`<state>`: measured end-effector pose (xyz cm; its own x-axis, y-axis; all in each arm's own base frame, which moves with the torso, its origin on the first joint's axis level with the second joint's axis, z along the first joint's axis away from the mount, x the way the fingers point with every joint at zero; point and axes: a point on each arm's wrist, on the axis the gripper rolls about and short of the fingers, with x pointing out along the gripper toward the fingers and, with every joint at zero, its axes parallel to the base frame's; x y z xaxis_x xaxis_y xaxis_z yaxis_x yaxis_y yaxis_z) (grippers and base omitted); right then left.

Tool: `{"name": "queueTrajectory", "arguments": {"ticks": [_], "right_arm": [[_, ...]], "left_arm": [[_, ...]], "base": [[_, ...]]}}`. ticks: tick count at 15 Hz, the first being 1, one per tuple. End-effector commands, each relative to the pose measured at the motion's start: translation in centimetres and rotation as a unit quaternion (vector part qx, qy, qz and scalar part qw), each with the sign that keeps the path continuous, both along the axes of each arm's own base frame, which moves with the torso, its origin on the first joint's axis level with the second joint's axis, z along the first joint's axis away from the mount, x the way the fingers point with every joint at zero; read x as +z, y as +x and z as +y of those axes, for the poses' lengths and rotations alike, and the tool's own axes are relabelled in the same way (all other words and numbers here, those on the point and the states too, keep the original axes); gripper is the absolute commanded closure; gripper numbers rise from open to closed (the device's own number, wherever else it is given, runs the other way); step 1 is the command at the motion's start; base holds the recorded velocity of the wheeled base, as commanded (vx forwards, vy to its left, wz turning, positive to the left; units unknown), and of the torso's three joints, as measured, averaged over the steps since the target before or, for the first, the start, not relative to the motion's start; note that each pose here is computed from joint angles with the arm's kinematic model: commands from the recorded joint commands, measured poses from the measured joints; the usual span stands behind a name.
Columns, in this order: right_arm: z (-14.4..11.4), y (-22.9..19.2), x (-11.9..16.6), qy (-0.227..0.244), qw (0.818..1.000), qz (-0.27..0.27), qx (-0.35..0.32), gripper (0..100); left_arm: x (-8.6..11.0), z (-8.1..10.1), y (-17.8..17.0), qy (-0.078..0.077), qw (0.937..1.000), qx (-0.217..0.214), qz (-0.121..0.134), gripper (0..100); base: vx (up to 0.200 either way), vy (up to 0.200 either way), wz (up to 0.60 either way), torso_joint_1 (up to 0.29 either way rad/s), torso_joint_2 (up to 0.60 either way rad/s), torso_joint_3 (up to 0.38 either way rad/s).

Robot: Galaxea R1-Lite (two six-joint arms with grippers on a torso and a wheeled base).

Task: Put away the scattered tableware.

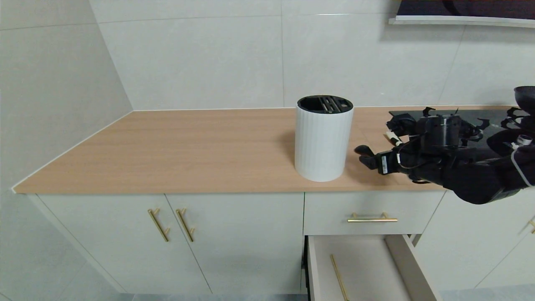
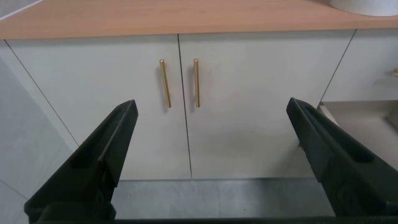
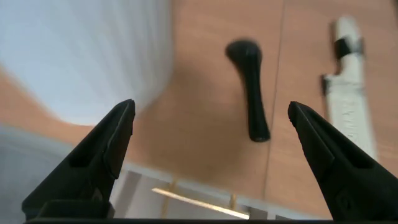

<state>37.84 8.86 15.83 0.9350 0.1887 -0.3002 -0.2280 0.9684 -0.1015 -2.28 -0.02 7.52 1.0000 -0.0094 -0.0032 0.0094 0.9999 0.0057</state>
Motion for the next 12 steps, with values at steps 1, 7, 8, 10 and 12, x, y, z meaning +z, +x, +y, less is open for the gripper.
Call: {"name": "queueTrajectory", "arguments": {"ticks": [1, 7, 8, 10, 12], "right_arm": [[-1.5, 2.5, -3.2, 0.0, 0.999, 0.032, -0.005, 0], [-2.0, 3.9, -4.6, 0.001, 0.999, 0.034, -0.01, 0], [-1.9, 4.0, -4.4, 0.004, 0.999, 0.031, -0.01, 0], [-2.3, 4.1, -4.3, 0.005, 0.999, 0.028, -0.014, 0], [-2.4, 4.1, -4.2, 0.006, 1.0, 0.027, -0.015, 0]], "left_arm": [[0.0, 0.0, 0.0, 0.0, 1.0, -0.001, 0.0, 0], [0.0, 0.0, 0.0, 0.0, 1.0, 0.0, 0.0, 0], [0.0, 0.0, 0.0, 0.0, 1.0, 0.0, 0.0, 0], [0.0, 0.0, 0.0, 0.0, 1.0, 0.0, 0.0, 0], [0.0, 0.0, 0.0, 0.0, 1.0, 0.0, 0.0, 0]], "base": [[0.0, 0.0, 0.0, 0.0, 0.0, 0.0], [0.0, 0.0, 0.0, 0.0, 0.0, 0.0], [0.0, 0.0, 0.0, 0.0, 0.0, 0.0], [0.0, 0.0, 0.0, 0.0, 0.0, 0.0], [0.0, 0.0, 0.0, 0.0, 0.0, 0.0]]}}
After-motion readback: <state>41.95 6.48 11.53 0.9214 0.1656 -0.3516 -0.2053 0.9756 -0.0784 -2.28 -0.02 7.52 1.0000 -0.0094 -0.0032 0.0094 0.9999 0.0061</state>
